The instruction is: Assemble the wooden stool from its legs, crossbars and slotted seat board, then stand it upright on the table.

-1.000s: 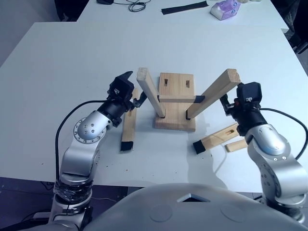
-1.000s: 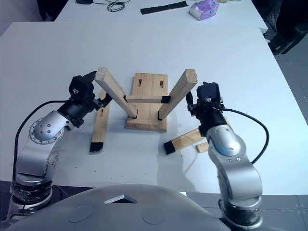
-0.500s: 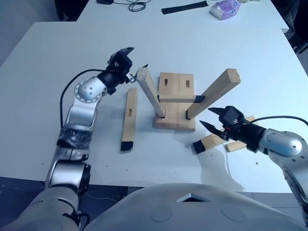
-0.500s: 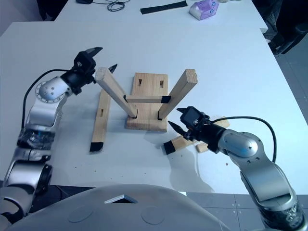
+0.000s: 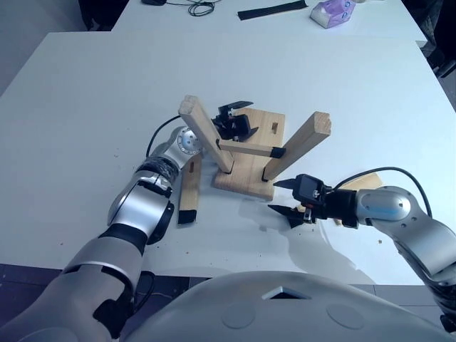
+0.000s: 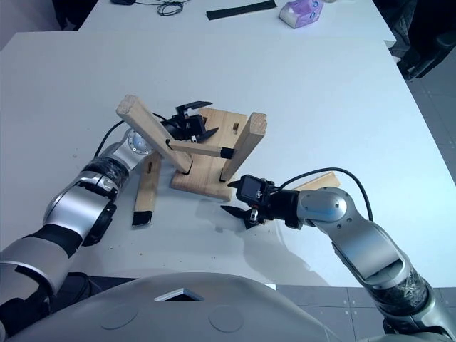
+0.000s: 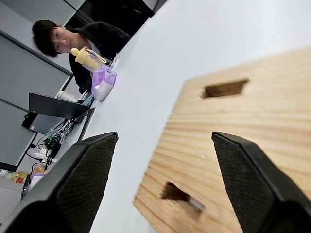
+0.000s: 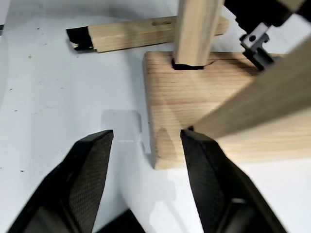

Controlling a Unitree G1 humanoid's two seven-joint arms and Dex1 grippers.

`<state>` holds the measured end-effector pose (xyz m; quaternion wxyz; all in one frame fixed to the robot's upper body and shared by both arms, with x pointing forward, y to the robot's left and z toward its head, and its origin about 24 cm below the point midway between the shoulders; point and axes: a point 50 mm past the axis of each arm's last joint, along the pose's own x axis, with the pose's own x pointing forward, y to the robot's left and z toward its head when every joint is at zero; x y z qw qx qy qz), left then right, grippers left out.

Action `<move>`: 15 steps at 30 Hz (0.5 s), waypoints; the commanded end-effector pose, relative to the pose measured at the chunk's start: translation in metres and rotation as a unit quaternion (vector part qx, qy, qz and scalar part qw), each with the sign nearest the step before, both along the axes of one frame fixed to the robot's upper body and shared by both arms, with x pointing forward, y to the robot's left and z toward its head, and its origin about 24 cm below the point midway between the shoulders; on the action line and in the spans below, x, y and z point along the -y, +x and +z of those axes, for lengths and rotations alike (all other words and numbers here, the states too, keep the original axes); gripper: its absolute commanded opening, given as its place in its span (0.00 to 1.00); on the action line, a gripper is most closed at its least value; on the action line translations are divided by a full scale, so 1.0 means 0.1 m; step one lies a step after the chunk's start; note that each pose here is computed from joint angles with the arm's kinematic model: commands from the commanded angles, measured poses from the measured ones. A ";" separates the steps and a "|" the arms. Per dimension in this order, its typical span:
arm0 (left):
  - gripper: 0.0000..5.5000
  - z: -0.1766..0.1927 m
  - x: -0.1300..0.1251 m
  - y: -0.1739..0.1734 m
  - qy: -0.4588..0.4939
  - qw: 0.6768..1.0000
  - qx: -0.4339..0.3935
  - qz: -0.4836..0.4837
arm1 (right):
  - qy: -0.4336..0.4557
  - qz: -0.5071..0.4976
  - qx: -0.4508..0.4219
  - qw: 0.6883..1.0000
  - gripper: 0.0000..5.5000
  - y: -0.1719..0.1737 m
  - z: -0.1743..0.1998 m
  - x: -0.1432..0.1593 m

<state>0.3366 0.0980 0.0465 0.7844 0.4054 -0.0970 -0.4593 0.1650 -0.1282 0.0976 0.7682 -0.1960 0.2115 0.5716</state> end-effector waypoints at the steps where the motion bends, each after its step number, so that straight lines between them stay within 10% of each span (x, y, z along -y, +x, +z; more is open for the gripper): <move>1: 0.65 -0.14 -0.02 -0.08 0.038 0.999 -0.009 -0.018 | 0.007 0.018 0.001 1.000 0.47 0.05 -0.09 -0.16; 15: 0.65 -0.53 -0.20 -0.39 0.078 0.994 -0.059 -0.047 | -0.146 0.045 0.161 0.975 0.47 0.37 -0.38 -0.14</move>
